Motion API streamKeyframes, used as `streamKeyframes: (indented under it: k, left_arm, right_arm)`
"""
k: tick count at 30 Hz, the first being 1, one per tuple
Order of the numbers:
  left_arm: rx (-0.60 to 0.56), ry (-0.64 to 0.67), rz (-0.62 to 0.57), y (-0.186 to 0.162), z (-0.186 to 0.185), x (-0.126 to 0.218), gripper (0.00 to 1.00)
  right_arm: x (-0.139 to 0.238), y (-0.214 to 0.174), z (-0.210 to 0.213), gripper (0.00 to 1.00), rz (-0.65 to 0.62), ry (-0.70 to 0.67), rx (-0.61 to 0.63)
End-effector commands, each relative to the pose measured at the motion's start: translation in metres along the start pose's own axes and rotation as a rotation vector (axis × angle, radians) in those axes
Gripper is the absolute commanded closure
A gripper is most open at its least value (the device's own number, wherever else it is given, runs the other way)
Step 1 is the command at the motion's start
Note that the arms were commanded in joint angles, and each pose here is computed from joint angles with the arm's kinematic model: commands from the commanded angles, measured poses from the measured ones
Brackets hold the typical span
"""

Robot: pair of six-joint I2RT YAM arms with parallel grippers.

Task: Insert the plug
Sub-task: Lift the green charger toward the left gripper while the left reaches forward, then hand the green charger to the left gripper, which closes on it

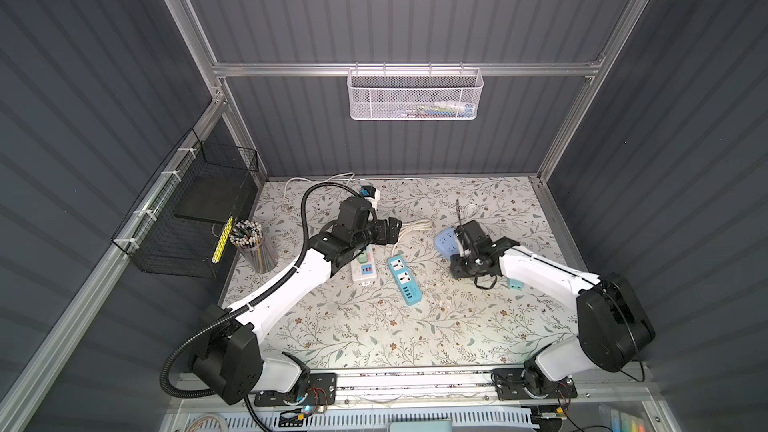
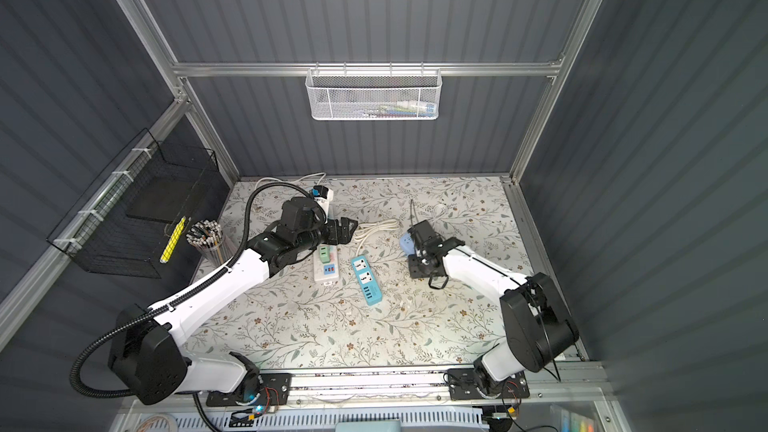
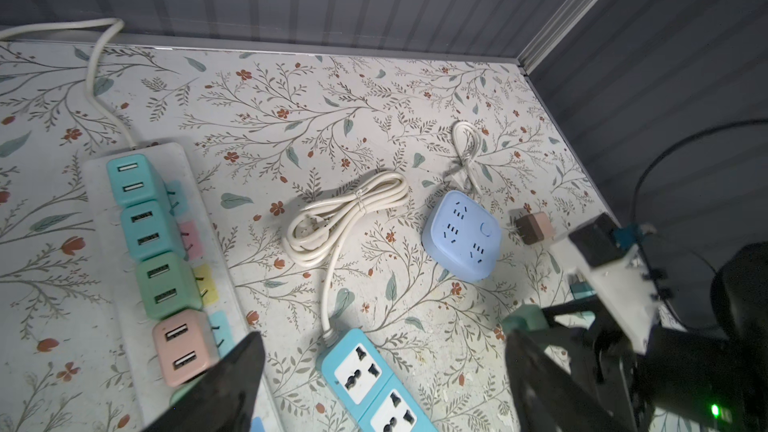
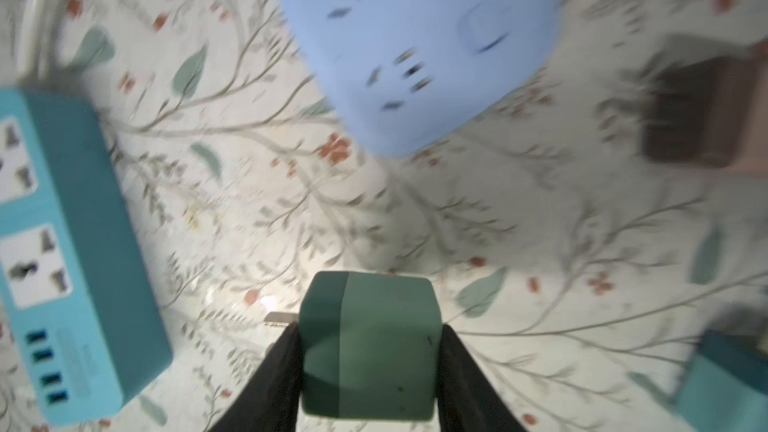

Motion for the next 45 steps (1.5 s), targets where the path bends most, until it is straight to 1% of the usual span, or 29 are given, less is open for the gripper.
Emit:
streamKeyframes:
  k: [1, 4, 8, 12, 13, 15, 18, 20, 21, 22, 23, 24, 26, 27, 28, 30, 32, 34, 36, 37, 40, 42, 45]
  left_arm:
    - [-0.059, -0.089, 0.058, 0.0, -0.011, -0.007, 0.11]
    - [-0.083, -0.146, 0.12, -0.007, -0.02, -0.016, 0.14]
    - [-0.12, -0.155, 0.172, -0.015, -0.026, -0.024, 0.15]
    - [-0.143, -0.127, 0.201, -0.021, -0.027, -0.028, 0.15]
    - [-0.152, -0.121, 0.205, -0.021, -0.028, -0.027, 0.15]
    - [-0.191, -0.082, 0.197, -0.017, -0.031, -0.02, 0.15]
    - [-0.317, -0.025, 0.158, -0.016, -0.047, -0.004, 0.15]
    - [-0.4, -0.024, 0.177, -0.025, -0.061, 0.003, 0.15]
    - [-0.432, -0.027, 0.197, -0.032, -0.067, 0.004, 0.16]
    - [-0.469, -0.031, 0.224, -0.041, -0.073, 0.005, 0.2]
    - [-0.503, -0.018, 0.24, -0.048, -0.077, 0.006, 0.22]
    - [-0.553, -0.009, 0.255, -0.056, -0.085, 0.006, 0.23]
    - [-0.687, -0.032, 0.264, -0.073, -0.111, 0.01, 0.23]
    - [-0.762, -0.062, 0.268, -0.083, -0.126, 0.012, 0.23]
    - [-0.819, -0.115, 0.294, -0.096, -0.14, 0.012, 0.23]
    - [-0.885, -0.205, 0.37, -0.119, -0.157, 0.006, 0.23]
    - [-0.91, -0.271, 0.463, -0.139, -0.165, -0.002, 0.24]
    - [-0.929, -0.296, 0.556, -0.156, -0.167, -0.015, 0.25]
    - [-0.938, -0.334, 0.617, -0.168, -0.17, -0.024, 0.25]
    - [-0.942, -0.342, 0.633, -0.173, -0.172, -0.029, 0.24]
    - [-0.962, -0.315, 0.658, -0.18, -0.172, -0.048, 0.24]
    - [-0.971, -0.302, 0.62, -0.172, -0.179, -0.059, 0.23]
    - [-0.961, -0.307, 0.629, -0.177, -0.179, -0.073, 0.23]
  right_arm:
    - [-0.007, -0.038, 0.022, 0.5, 0.089, 0.014, 0.097]
    - [-0.013, -0.057, 0.032, 0.5, 0.132, 0.021, 0.165]
    - [-0.019, -0.064, 0.032, 0.45, 0.146, 0.012, 0.183]
    - [-0.017, -0.063, 0.034, 0.31, 0.135, 0.027, 0.183]
    - [-0.013, -0.062, 0.034, 0.3, 0.125, 0.029, 0.182]
    - [0.0, -0.059, 0.033, 0.3, 0.094, 0.048, 0.178]
    - [0.032, -0.05, 0.028, 0.27, -0.015, 0.09, 0.148]
    - [0.052, -0.041, 0.016, 0.27, -0.107, 0.077, 0.102]
    - [0.06, -0.036, 0.005, 0.27, -0.154, 0.049, 0.057]
    - [0.068, -0.031, -0.008, 0.27, -0.205, 0.015, 0.002]
    - [0.076, -0.027, -0.019, 0.26, -0.259, -0.003, -0.049]
    - [0.082, -0.024, -0.03, 0.27, -0.322, -0.014, -0.086]
    - [0.091, -0.022, -0.047, 0.28, -0.464, 0.003, -0.152]
    - [0.095, -0.022, -0.057, 0.29, -0.497, 0.033, -0.204]
    - [0.097, -0.022, -0.067, 0.29, -0.503, 0.064, -0.257]
    - [0.096, -0.024, -0.081, 0.29, -0.5, 0.093, -0.33]
    - [0.097, -0.025, -0.088, 0.28, -0.504, 0.096, -0.364]
    - [0.099, -0.027, -0.091, 0.26, -0.507, 0.087, -0.371]
    - [0.098, -0.029, -0.093, 0.24, -0.504, 0.08, -0.372]
    - [0.098, -0.03, -0.094, 0.23, -0.506, 0.082, -0.374]
    - [0.098, -0.032, -0.092, 0.22, -0.503, 0.107, -0.376]
    - [0.098, -0.032, -0.09, 0.22, -0.502, 0.122, -0.373]
    - [0.1, -0.034, -0.088, 0.21, -0.5, 0.142, -0.369]
Point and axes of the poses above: each gripper's point midway between its finger pads, its own x axis back along the fingers, its own z axis along the line the jaws close on, y = z × x, the point moved 5 cm from there along x, back along the fingers, and after that the axes turned 8 degrees about -x, right-handed, at the moved point
